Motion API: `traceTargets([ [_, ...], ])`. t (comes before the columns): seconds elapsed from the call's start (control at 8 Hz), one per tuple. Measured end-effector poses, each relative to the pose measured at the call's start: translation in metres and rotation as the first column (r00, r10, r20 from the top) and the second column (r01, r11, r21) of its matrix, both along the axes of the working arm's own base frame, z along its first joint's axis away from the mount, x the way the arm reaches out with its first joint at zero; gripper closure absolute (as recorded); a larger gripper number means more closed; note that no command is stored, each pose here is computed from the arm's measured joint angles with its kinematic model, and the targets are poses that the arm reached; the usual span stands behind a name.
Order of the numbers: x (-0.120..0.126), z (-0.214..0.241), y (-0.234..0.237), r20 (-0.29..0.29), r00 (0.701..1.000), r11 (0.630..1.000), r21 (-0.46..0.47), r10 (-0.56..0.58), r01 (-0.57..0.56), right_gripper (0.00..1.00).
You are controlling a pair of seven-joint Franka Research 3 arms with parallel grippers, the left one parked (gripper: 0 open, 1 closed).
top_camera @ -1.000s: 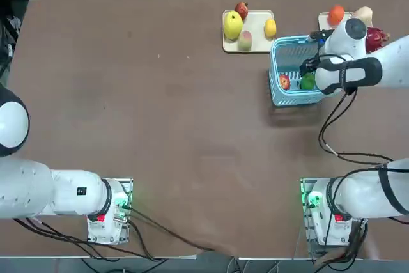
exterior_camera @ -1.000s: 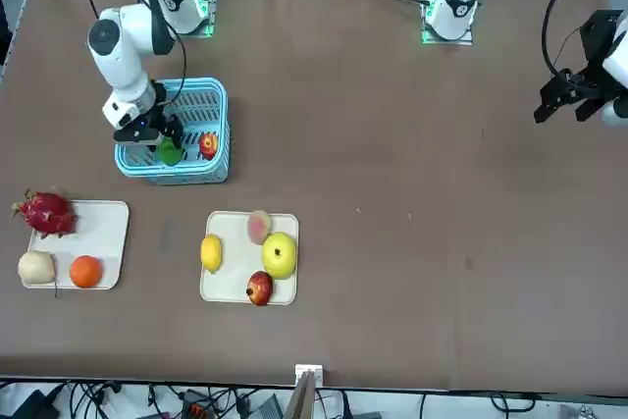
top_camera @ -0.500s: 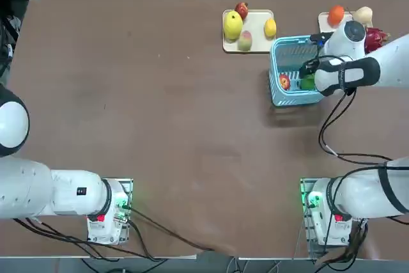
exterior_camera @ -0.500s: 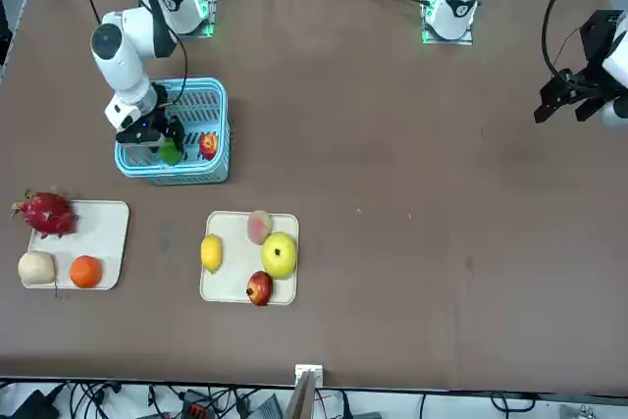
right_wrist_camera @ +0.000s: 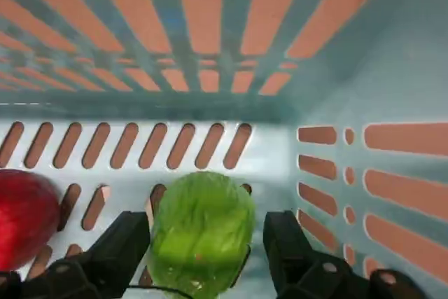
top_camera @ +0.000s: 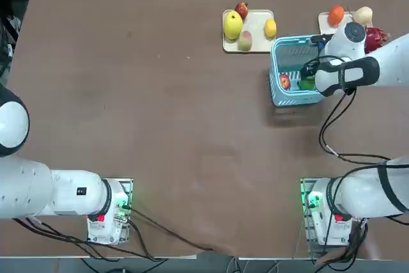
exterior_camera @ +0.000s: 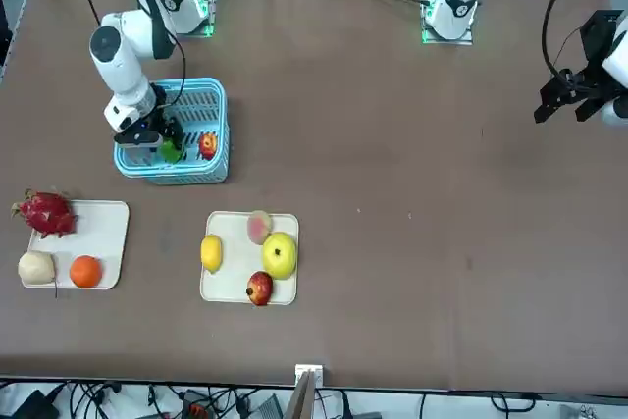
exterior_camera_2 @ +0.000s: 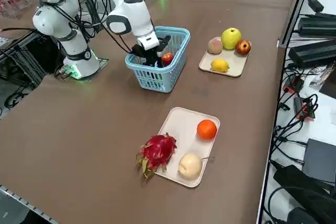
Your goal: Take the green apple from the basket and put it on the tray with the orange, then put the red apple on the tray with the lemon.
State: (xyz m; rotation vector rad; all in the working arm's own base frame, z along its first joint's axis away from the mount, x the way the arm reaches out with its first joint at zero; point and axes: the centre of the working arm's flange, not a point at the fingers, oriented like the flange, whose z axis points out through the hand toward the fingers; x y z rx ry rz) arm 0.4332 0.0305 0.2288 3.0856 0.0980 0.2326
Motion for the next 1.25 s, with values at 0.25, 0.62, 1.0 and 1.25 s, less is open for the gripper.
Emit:
traceTargets([
  [0.25, 0.0, -0.005, 0.0, 0.0, 1.0, 1.0, 0.001, 0.001, -0.001, 0.01],
  [0.62, -0.001, -0.008, 0.0, -0.006, 1.0, 1.0, 0.0, 0.002, -0.002, 0.12],
  [1.0, 0.001, -0.005, 0.004, 0.009, 1.0, 1.0, 0.007, -0.015, 0.015, 0.28],
  [1.25, 0.005, 0.01, 0.019, 0.036, 0.998, 0.998, 0.024, -0.058, 0.057, 0.33],
])
